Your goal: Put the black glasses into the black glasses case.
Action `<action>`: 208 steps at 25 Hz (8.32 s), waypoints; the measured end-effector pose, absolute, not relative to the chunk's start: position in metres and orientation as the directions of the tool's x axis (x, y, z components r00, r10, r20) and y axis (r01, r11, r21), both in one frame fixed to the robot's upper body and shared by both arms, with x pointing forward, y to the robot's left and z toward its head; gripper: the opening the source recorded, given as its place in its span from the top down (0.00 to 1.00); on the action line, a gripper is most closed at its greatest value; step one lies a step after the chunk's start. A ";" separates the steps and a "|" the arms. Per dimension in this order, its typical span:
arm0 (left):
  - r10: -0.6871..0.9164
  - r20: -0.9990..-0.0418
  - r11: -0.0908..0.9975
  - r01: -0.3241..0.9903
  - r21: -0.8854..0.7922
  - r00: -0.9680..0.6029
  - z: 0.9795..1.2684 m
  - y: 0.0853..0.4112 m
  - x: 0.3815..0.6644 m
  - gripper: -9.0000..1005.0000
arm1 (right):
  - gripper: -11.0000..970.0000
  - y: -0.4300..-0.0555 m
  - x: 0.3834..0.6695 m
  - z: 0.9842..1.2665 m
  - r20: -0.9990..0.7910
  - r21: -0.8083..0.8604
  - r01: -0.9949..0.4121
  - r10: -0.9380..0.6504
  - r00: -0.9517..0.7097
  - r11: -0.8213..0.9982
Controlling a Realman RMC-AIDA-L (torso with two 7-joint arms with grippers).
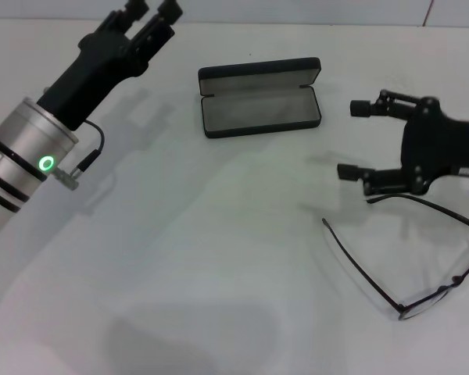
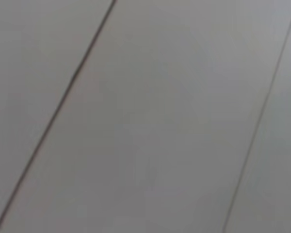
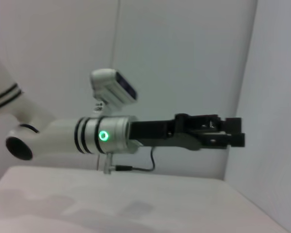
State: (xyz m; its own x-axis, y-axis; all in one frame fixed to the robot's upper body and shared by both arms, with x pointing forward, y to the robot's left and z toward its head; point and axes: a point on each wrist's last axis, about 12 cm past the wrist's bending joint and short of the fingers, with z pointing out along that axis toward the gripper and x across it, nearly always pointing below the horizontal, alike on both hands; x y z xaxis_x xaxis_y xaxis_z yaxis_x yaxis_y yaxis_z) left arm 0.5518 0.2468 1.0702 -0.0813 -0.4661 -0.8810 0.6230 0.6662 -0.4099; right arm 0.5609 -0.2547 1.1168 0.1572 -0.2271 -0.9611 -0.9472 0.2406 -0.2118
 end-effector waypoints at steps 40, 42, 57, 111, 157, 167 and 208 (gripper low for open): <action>-0.389 -0.921 0.761 0.566 -0.318 0.005 1.065 0.248 0.554 0.33 | 0.14 -0.183 0.552 1.169 -0.134 0.049 -0.862 -0.858 0.496 -0.505; -0.384 -0.923 0.763 0.564 -0.316 0.002 1.065 0.248 0.555 0.34 | 0.15 -0.182 0.551 1.164 -0.124 0.059 -0.857 -0.856 0.502 -0.512; -0.366 -0.931 0.770 0.561 -0.305 -0.004 1.065 0.246 0.559 0.36 | 0.32 -0.176 0.552 1.142 -0.106 0.045 -0.855 -0.853 0.511 -0.517; -0.173 -0.985 0.381 0.923 -0.062 0.005 1.111 0.173 0.576 0.11 | 0.88 -0.221 0.584 1.121 -0.880 -0.280 -0.958 -0.417 0.228 0.067; 0.021 -0.963 0.241 0.936 -0.255 -0.268 1.108 0.150 0.583 0.11 | 0.88 -0.241 0.551 1.118 -0.820 -0.529 -0.846 -0.303 0.486 0.072; -0.002 -0.962 0.304 0.917 -0.260 -0.272 1.107 0.164 0.587 0.11 | 0.88 -0.259 0.532 1.129 -0.801 -0.579 -0.812 -0.237 0.550 0.072; -0.046 -0.999 0.315 0.949 -0.002 0.013 1.108 0.160 0.577 0.11 | 0.88 -0.205 0.561 1.117 -0.984 -0.098 -0.994 -0.156 0.090 0.047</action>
